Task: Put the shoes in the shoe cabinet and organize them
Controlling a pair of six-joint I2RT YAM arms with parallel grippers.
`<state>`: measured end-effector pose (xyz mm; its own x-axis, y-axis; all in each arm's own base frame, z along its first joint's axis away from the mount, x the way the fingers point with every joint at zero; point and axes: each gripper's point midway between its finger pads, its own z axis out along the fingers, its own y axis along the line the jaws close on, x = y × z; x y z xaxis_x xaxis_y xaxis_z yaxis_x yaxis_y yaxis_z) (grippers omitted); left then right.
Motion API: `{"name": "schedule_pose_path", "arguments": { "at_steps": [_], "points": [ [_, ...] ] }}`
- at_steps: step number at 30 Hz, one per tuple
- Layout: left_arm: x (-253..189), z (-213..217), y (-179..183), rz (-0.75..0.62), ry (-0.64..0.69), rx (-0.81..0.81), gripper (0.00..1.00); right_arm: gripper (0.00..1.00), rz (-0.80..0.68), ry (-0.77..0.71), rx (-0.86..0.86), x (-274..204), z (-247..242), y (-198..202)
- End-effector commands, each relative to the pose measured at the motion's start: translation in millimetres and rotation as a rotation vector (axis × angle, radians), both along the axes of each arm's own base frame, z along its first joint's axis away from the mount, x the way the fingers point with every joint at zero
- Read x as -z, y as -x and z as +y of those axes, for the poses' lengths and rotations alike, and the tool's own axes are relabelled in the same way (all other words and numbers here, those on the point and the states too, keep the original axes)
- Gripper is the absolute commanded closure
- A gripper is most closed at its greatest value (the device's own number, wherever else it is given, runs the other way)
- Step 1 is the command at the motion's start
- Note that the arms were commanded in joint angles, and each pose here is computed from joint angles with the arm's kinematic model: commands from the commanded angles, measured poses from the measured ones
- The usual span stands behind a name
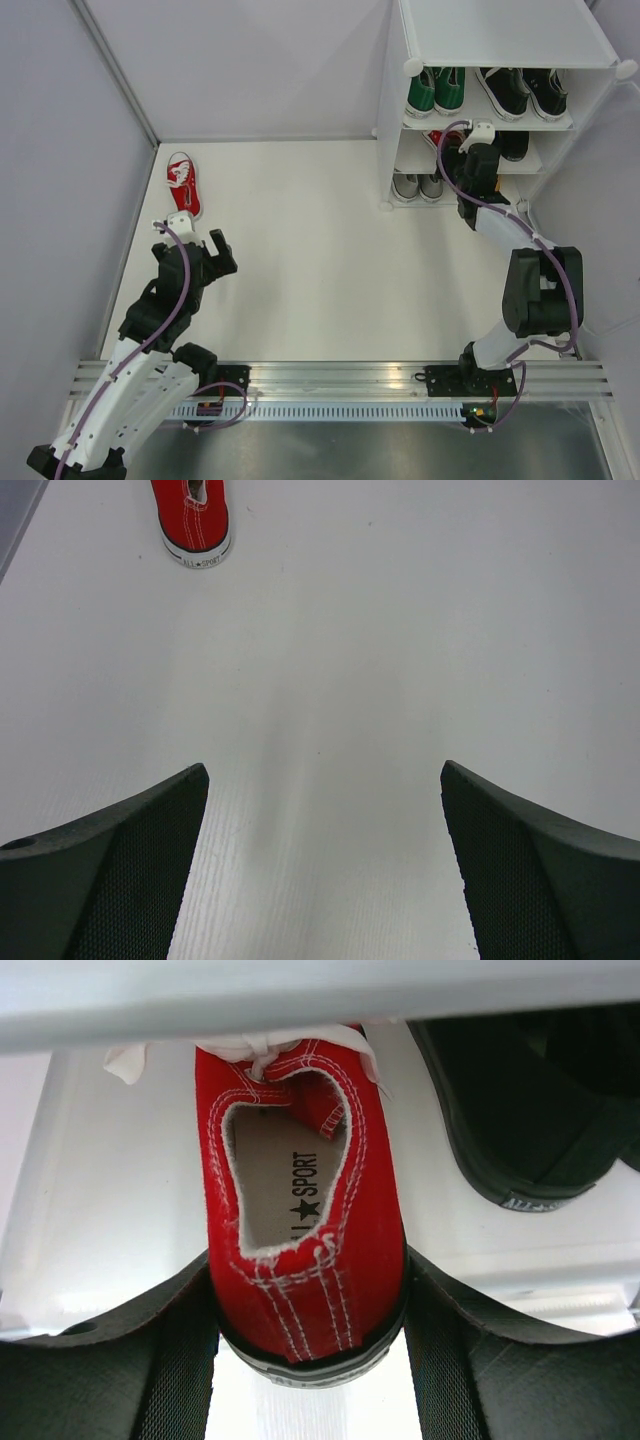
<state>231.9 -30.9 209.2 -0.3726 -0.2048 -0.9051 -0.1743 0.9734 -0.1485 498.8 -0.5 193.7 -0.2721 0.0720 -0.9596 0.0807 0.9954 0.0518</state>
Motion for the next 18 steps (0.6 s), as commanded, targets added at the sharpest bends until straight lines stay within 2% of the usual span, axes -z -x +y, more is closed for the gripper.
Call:
{"name": "schedule_pose_path", "arguments": {
  "at_steps": [1, 18],
  "points": [
    [-0.8, -0.8, -5.1, -0.012, -0.027, 0.017, 0.0, 0.99, -0.205, -0.031, 0.019, -48.1, -2.0, -28.6],
    [-0.3, -1.2, -5.2, -0.013, -0.026, 0.018, 0.0, 0.99, -0.22, 0.017, 0.1, -21.0, -19.2, -61.4]
  ]
}}
